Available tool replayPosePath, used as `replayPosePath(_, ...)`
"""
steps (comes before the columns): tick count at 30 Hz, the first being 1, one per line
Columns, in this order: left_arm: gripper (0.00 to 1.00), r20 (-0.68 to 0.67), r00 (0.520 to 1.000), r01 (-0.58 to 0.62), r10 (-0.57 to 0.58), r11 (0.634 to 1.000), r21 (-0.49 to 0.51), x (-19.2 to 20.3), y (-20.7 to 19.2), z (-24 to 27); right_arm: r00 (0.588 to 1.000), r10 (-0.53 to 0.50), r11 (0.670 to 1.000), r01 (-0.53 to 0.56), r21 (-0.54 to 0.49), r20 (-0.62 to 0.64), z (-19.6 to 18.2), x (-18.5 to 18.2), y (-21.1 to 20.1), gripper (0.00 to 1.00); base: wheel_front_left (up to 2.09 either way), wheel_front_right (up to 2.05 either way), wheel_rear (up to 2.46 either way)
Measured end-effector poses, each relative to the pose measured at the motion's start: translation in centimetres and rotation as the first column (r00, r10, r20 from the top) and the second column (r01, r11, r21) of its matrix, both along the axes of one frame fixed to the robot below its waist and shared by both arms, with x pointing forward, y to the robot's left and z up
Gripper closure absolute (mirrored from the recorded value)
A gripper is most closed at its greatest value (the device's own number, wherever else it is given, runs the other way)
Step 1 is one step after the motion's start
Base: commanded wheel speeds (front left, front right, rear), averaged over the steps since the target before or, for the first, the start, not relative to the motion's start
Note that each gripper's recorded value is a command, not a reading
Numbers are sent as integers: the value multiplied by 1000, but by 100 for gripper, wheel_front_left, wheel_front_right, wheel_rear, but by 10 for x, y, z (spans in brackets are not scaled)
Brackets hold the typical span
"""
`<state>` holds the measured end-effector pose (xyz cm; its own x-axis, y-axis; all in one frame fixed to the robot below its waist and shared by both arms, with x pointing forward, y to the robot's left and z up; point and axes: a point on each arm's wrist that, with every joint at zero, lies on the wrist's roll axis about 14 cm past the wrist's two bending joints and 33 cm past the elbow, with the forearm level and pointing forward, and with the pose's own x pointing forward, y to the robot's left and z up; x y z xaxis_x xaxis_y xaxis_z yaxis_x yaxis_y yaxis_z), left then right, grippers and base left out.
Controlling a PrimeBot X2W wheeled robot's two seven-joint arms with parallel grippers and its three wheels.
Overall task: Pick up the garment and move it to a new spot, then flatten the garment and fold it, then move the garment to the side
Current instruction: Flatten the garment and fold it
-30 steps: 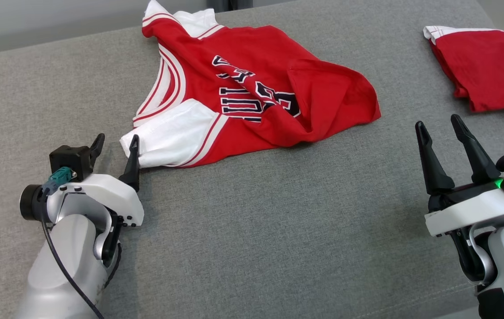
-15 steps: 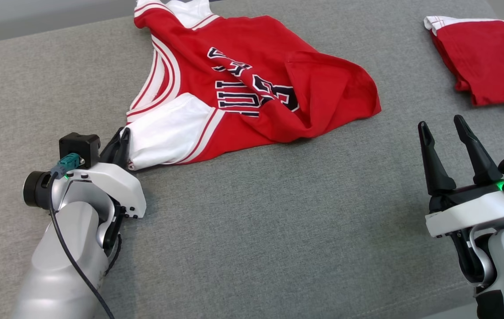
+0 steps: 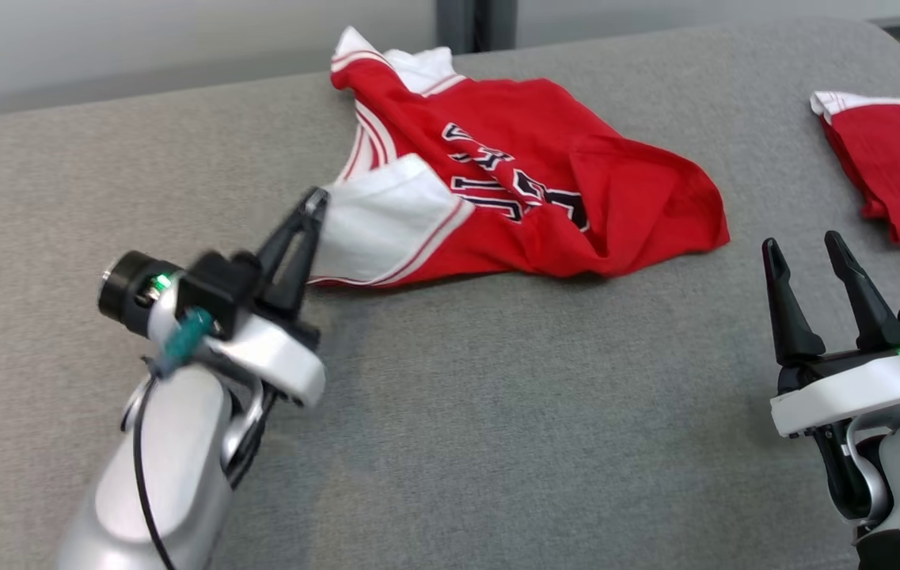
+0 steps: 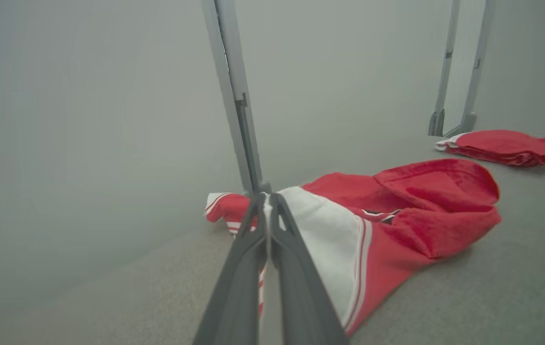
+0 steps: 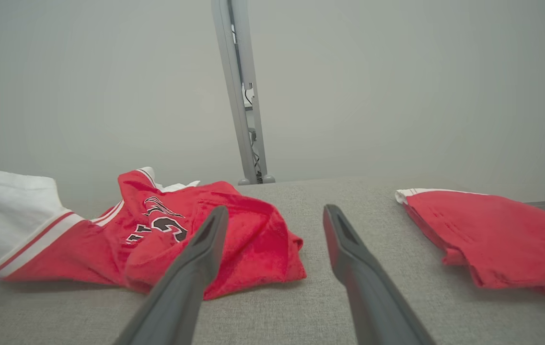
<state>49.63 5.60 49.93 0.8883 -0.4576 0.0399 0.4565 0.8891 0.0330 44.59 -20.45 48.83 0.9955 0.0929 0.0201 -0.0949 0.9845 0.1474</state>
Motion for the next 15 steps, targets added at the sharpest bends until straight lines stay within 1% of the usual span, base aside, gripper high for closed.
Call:
replayPosePath(2,100,65,997,50,-52,998,31,-20,-5,15,1000,15,1000,-15,7,12,5,1,7,0,0,0,0)
replayPosePath(4,100,117,988,93,-102,992,82,-40,-7,25,999,31,999,-32,16,22,9,2,15,0,0,0,0)
replayPosePath(7,100,153,970,159,-188,970,183,-71,-12,26,998,50,998,-50,27,23,10,1,24,0,0,0,0)
replayPosePath(10,100,144,951,222,-273,928,299,-99,-14,15,998,66,997,-67,40,15,9,0,34,0,0,0,0)
replayPosePath(13,100,85,938,274,-336,870,410,-121,-9,-11,997,76,996,-76,49,2,6,0,39,0,0,0,0)
replayPosePath(15,100,49,930,305,-364,840,448,-133,-8,-24,997,79,995,-77,56,-17,2,-1,42,0,0,0,0)
